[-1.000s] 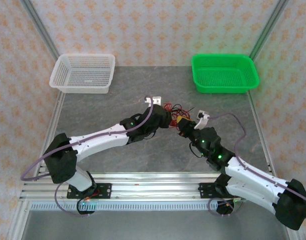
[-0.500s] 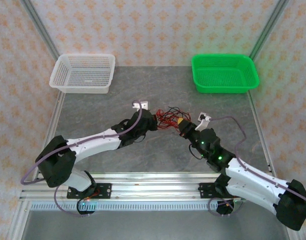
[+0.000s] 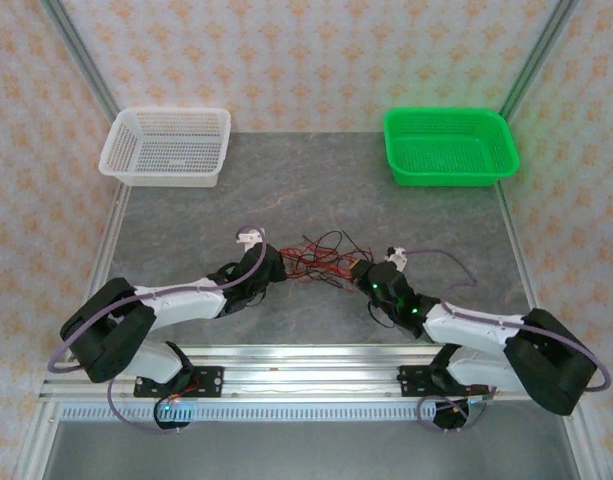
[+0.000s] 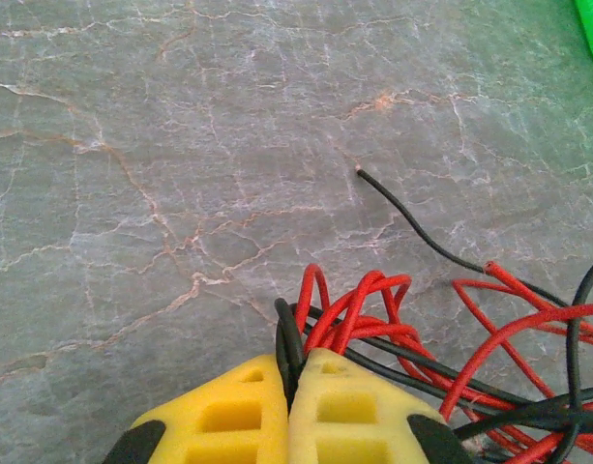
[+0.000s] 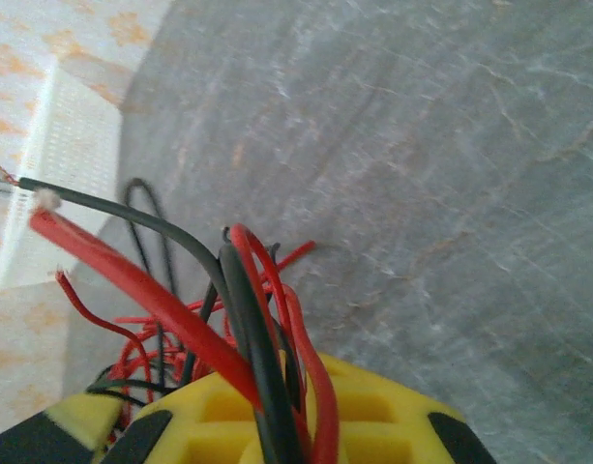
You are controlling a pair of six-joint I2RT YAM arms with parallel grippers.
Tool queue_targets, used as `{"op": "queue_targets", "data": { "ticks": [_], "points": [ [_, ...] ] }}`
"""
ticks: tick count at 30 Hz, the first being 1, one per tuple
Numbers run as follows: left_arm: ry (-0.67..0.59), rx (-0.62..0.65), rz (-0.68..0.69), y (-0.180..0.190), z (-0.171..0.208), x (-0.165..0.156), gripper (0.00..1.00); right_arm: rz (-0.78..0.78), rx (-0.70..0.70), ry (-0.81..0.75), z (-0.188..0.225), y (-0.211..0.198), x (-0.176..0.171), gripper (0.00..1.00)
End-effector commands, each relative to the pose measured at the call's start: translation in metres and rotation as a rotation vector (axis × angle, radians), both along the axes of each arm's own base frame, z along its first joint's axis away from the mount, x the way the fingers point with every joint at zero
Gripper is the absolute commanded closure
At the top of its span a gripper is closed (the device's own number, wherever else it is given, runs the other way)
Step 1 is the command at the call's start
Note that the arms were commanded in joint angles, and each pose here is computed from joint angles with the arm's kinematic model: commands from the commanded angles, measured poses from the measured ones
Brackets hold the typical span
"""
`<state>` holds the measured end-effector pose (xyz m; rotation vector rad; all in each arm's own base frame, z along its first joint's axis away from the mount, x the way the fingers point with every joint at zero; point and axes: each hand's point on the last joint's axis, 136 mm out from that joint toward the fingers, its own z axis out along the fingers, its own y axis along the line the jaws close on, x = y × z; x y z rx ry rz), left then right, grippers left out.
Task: Untangle the cables
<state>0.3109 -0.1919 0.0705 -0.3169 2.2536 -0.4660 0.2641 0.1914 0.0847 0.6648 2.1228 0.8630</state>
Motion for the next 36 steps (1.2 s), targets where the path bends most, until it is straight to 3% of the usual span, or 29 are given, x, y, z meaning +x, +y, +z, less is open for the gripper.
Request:
{"op": "queue_targets", "data": {
  "ticks": [1,13,15,18,20,23,30,36],
  "points": [
    [-0.024,0.067,0.1,0.029,-0.01,0.006,1.0,-0.038,-0.091,0.018,-0.001,-0.008,0.006,0.97],
    [0.032,0.095,0.102,0.051,-0.032,-0.017,0.99,0.018,-0.428,0.165,-0.021,-0.052,0.004,0.73],
    [0.043,0.075,0.093,0.051,-0.036,-0.022,0.88,0.062,-0.475,0.184,-0.016,-0.051,0.002,0.66],
    [0.06,0.052,0.078,0.05,-0.037,-0.029,0.62,0.14,-0.505,0.207,-0.003,-0.043,0.0,0.53],
    [0.06,0.042,0.063,0.048,-0.028,-0.031,0.47,0.197,-0.499,0.219,0.008,-0.034,-0.002,0.47],
    [0.03,0.039,0.048,0.047,0.001,-0.031,0.33,0.273,-0.449,0.206,0.028,-0.014,-0.003,0.41],
    [-0.071,0.08,0.064,0.058,0.085,-0.026,0.25,0.412,-0.436,0.207,0.042,0.05,0.007,0.34],
    [-0.047,0.124,0.018,0.04,0.084,-0.006,0.27,0.462,-0.463,0.262,0.002,0.087,0.022,0.34]
  ]
}}
